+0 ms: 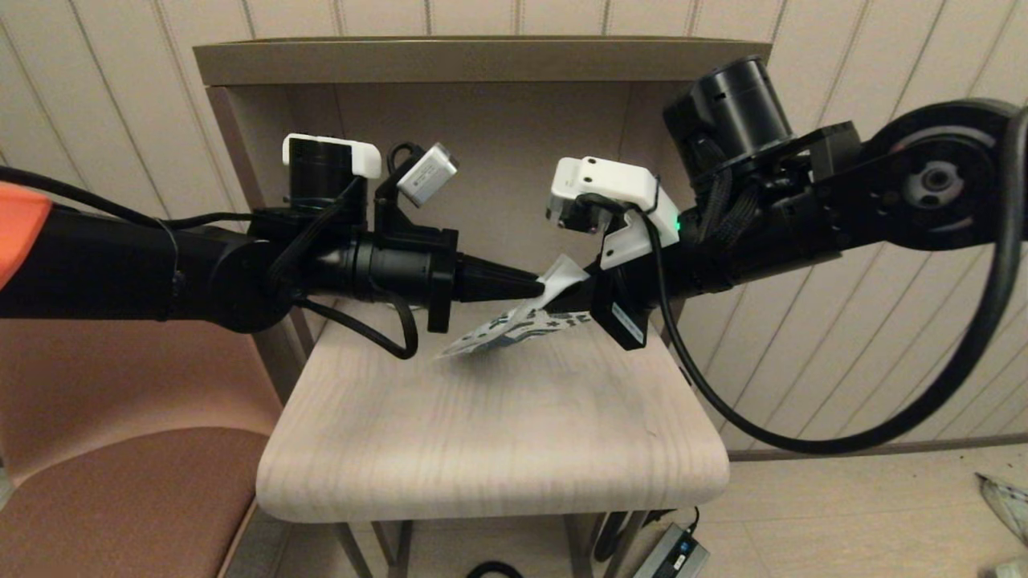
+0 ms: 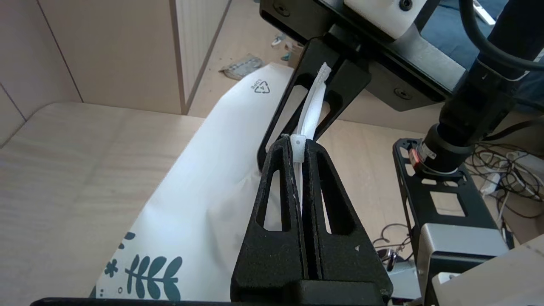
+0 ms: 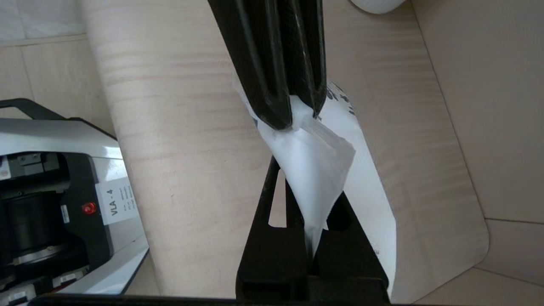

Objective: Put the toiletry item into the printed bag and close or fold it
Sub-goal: Hand it to the other hand

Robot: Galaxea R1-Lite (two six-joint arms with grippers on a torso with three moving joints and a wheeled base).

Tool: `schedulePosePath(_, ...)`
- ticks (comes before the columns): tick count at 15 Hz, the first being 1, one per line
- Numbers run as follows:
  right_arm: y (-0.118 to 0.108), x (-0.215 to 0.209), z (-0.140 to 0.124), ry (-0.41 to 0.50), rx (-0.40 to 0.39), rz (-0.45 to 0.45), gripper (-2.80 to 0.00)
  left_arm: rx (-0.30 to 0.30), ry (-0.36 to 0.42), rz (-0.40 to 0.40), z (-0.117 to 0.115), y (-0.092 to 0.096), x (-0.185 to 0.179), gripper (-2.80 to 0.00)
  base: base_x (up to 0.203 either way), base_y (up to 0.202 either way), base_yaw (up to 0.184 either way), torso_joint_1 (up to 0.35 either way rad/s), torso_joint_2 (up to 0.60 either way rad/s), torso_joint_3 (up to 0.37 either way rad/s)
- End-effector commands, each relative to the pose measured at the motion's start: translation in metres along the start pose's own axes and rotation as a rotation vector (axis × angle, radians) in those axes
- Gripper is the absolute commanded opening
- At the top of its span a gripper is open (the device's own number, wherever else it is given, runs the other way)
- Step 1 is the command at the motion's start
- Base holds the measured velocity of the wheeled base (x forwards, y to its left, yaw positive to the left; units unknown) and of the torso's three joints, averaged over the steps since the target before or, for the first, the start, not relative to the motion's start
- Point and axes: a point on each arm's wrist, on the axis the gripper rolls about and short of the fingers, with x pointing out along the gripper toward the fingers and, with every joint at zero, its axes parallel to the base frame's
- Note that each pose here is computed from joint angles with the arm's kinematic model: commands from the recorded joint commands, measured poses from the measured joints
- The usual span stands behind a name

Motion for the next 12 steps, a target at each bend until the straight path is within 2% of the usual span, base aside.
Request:
schedulePosePath(1, 0.0000, -0.0002, 0.0007, -0.004, 0.016, 0.003, -2.80, 0.002, -0.002, -0.006, 0.0001, -0.0005, -0.0001, -2.80, 0.000, 0.000, 0.000, 0.000, 0.00, 0.000)
schedulePosePath(3, 0.0003, -0.0004, 0.0003, -0.002, 0.030, 0.002, -2.80, 0.002, -0.002, -0.006, 0.0002, -0.0005, -0.0001, -2.80, 0.000, 0.000, 0.000, 0.000, 0.00, 0.000)
schedulePosePath(7, 0.0068, 0.0002, 0.0061, -0.008, 0.006, 0.015, -2.80, 0.003, -0.002, -0.006, 0.0006, -0.0004, -0.0001, -2.80, 0.000, 0.000, 0.000, 0.000, 0.00, 0.000)
schedulePosePath(10, 0.0082, -0.0008, 0.0066, 0.015, 0.001, -0.008, -2.80, 0.003, -0.003, -0.007, 0.0005, -0.0002, -0.0006, -2.80, 0.000, 0.000, 0.000, 0.000, 0.00, 0.000)
schedulePosePath(11, 0.0091, -0.0025, 0.0062, 0.016, -0.001, -0.009, 0.00, 0.003, -0.003, -0.009, 0.0006, -0.0004, -0.0003, -2.80, 0.000, 0.000, 0.000, 0.000, 0.00, 0.000)
schedulePosePath(12, 0.0088, -0.0021, 0.0063, 0.015, -0.002, -0.010, 0.00, 0.005, -0.004, -0.010, 0.0011, -0.0009, -0.0004, -2.80, 0.000, 0.000, 0.000, 0.000, 0.00, 0.000)
